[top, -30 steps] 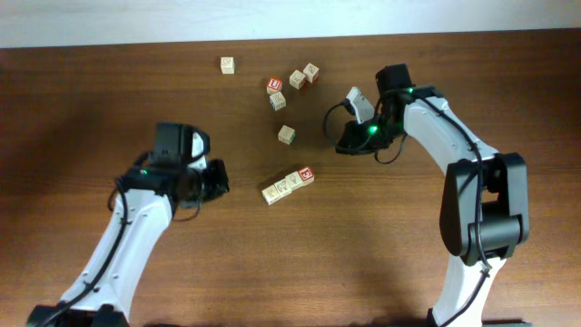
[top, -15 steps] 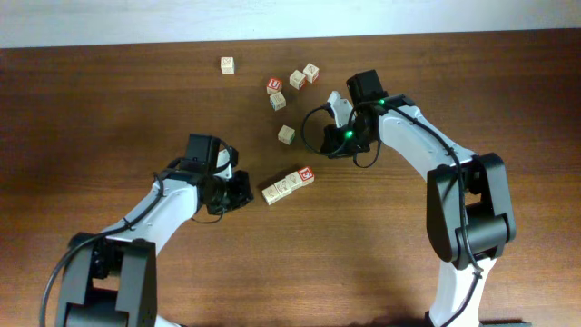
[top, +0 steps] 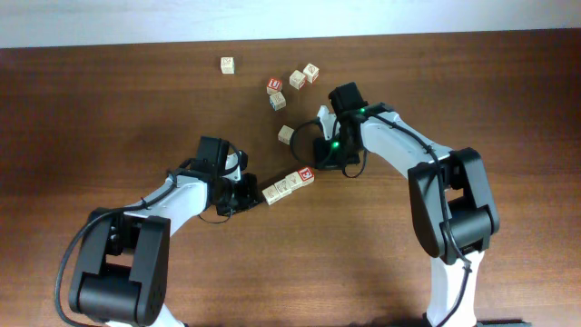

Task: Rotate 4 blocks
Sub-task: 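Lower the left and right grippers to the row ends again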

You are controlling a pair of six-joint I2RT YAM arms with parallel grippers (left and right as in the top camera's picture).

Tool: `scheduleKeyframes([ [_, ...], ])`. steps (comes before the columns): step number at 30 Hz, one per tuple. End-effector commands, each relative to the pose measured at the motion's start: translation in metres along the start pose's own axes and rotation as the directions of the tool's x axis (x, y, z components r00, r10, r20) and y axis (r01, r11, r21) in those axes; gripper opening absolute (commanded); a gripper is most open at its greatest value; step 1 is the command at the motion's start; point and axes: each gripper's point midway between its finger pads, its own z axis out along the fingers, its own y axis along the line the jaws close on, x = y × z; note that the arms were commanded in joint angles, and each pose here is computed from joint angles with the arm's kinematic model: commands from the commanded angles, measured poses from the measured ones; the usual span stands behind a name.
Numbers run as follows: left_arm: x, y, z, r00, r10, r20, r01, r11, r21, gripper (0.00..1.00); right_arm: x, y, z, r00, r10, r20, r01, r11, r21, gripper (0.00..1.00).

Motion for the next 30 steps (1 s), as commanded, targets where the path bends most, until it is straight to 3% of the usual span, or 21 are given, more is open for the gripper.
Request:
scheduleKeyframes([
  [1, -0.003, -0.004, 0.002, 1.0, 0.004, -0.005, -0.004, 1.0, 0.018, 0.0, 0.012, 0.01, 0.011, 0.999, -0.018, -0.041, 0.018, 1.0, 0.008, 0.04],
  [10, -0.017, -0.001, -0.006, 0.999, 0.023, 0.026, -0.023, 0.999, 0.03, 0.0, 0.031, 0.027, 0.019, 0.994, -0.025, -0.104, 0.027, 1.0, 0.011, 0.04],
  [14, -0.02, 0.0, -0.008, 0.996, 0.079, 0.035, -0.08, 0.996, 0.026, 0.0, 0.035, 0.035, 0.023, 0.993, 0.051, -0.109, -0.046, 0.998, 0.044, 0.04],
  [18, -0.019, 0.036, -0.014, 0.995, 0.1, 0.026, -0.096, 0.988, -0.118, 0.0, 0.039, 0.03, 0.024, 0.983, 0.152, -0.105, -0.141, 0.985, 0.105, 0.04],
  [21, -0.018, 0.036, -0.014, 0.986, 0.168, 0.012, -0.165, 0.979, -0.122, 0.0, 0.044, 0.012, 0.021, 0.96, 0.267, -0.084, -0.245, 0.948, 0.204, 0.04],
  [27, -0.017, 0.034, -0.018, 0.976, 0.216, -0.017, -0.216, 0.968, -0.126, 0.0, 0.045, 0.014, 0.007, 0.952, 0.268, -0.149, -0.259, 0.963, 0.077, 0.04],
  [30, -0.023, 0.024, -0.032, 0.96, 0.274, -0.055, -0.279, 0.952, -0.126, 0.0, 0.049, 0.027, 0.002, 0.961, 0.19, -0.2, -0.202, 0.978, -0.043, 0.04],
])
